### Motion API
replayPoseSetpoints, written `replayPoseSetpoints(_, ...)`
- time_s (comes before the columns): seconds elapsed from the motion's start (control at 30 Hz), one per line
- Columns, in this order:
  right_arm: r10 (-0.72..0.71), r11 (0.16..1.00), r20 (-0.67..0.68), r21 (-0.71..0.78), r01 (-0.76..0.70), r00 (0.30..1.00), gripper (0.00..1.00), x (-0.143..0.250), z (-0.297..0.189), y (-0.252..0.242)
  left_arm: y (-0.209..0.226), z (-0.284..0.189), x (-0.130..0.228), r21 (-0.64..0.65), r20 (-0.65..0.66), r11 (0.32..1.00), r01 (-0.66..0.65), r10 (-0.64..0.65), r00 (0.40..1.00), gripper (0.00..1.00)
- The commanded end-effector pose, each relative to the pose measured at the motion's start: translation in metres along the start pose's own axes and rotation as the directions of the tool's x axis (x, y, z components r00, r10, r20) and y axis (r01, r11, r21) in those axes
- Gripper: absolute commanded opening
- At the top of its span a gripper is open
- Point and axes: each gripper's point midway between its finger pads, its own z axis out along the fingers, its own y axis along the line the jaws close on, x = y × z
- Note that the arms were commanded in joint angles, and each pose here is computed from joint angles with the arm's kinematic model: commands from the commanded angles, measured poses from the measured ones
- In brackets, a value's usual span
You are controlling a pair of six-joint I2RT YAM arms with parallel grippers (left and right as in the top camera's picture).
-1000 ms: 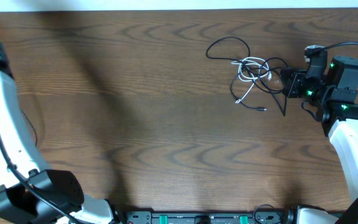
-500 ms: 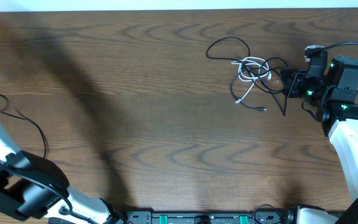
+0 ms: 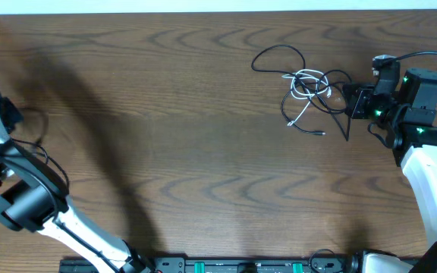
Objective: Untangle cables
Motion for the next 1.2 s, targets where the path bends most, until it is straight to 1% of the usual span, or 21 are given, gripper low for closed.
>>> replayPoseSetpoints(0.0, 0.001, 1.0, 0.021, -0.004, -0.001, 1.0, 0.01, -0.007, -0.005, 0.003, -0.01, 0.017, 0.012, 0.016, -0.061, 1.0, 0.001, 0.0, 0.998, 0.08)
replayPoseSetpoints(0.1, 0.002, 1.0, 0.021, -0.004, -0.001, 1.0, 0.01, -0.007, -0.005, 0.003, -0.012, 0.024, 0.015, 0.016, -0.077, 1.0, -0.002, 0.003, 0.997, 0.08)
replayPoseSetpoints(0.13, 0.002, 1.0, 0.021, -0.004, -0.002, 1.0, 0.01, -0.007, -0.005, 0.003, -0.012, 0.024, 0.015, 0.016, -0.076, 1.0, -0.002, 0.004, 0.997, 0.37)
replayPoseSetpoints(0.17, 0.001, 1.0, 0.021, -0.004, -0.001, 1.0, 0.01, -0.007, -0.005, 0.003, -0.012, 0.024, 0.015, 0.016, -0.076, 1.0, -0.003, 0.004, 0.997, 0.54)
replayPoseSetpoints(0.2, 0.001, 1.0, 0.021, -0.004, -0.001, 1.0, 0.01, -0.007, -0.005, 0.003, -0.012, 0.024, 0.015, 0.016, -0.075, 1.0, -0.003, 0.004, 0.997, 0.65)
replayPoseSetpoints(0.27, 0.002, 1.0, 0.021, -0.004, -0.002, 1.0, 0.01, -0.007, -0.005, 0.003, -0.012, 0.024, 0.014, 0.016, -0.073, 1.0, -0.001, 0.002, 0.997, 0.68)
replayPoseSetpoints(0.33, 0.002, 1.0, 0.021, -0.004, -0.002, 1.0, 0.01, -0.007, -0.005, 0.003, -0.012, 0.024, 0.013, 0.016, -0.069, 1.0, 0.001, 0.001, 0.998, 0.88)
replayPoseSetpoints(0.37, 0.002, 1.0, 0.021, -0.004, -0.002, 1.0, 0.01, -0.007, -0.005, 0.003, -0.012, 0.024, 0.012, 0.016, -0.065, 1.0, 0.002, -0.001, 0.998, 0.92)
replayPoseSetpoints(0.6, 0.003, 1.0, 0.019, -0.003, -0.003, 1.0, 0.01, -0.006, -0.005, 0.003, -0.012, 0.022, -0.003, 0.019, -0.008, 1.0, 0.021, -0.021, 1.0, 0.93)
replayPoseSetpoints(0.7, 0.003, 1.0, 0.018, -0.003, -0.003, 1.0, 0.01, -0.006, -0.005, 0.003, -0.009, 0.014, -0.02, 0.022, 0.051, 0.999, 0.04, -0.041, 0.998, 0.93)
replayPoseSetpoints(0.77, 0.003, 1.0, 0.018, -0.003, -0.003, 1.0, 0.01, -0.006, -0.005, 0.003, -0.005, 0.0, -0.038, 0.027, 0.115, 0.998, 0.061, -0.064, 0.991, 0.93)
replayPoseSetpoints(0.8, 0.003, 1.0, 0.018, -0.003, -0.003, 1.0, 0.01, -0.006, -0.005, 0.003, -0.003, -0.008, -0.046, 0.031, 0.146, 0.997, 0.071, -0.075, 0.986, 0.93)
replayPoseSetpoints(0.83, 0.003, 1.0, 0.018, -0.003, -0.003, 1.0, 0.01, -0.006, -0.005, 0.003, -0.001, -0.026, -0.061, 0.062, 0.208, 0.995, 0.084, -0.095, 0.973, 0.93)
replayPoseSetpoints(0.9, 0.003, 1.0, 0.018, -0.003, -0.003, 1.0, 0.01, -0.006, -0.005, 0.003, 0.002, -0.048, -0.076, 0.093, 0.279, 0.991, 0.097, -0.119, 0.953, 0.93)
replayPoseSetpoints(1.0, 0.004, 1.0, 0.018, -0.003, -0.004, 1.0, 0.01, -0.006, -0.005, 0.003, 0.012, -0.089, -0.098, 0.132, 0.393, 0.984, 0.118, -0.161, 0.905, 0.93)
replayPoseSetpoints(1.07, 0.004, 1.0, 0.018, -0.003, -0.004, 1.0, 0.01, -0.006, -0.005, 0.003, 0.015, -0.115, -0.106, 0.173, 0.448, 0.978, 0.114, -0.182, 0.876, 0.93)
replayPoseSetpoints(1.17, 0.003, 1.0, 0.018, -0.003, -0.003, 1.0, 0.01, -0.006, -0.005, 0.003, 0.013, -0.153, -0.114, 0.244, 0.522, 0.967, 0.07, -0.191, 0.831, 0.93)
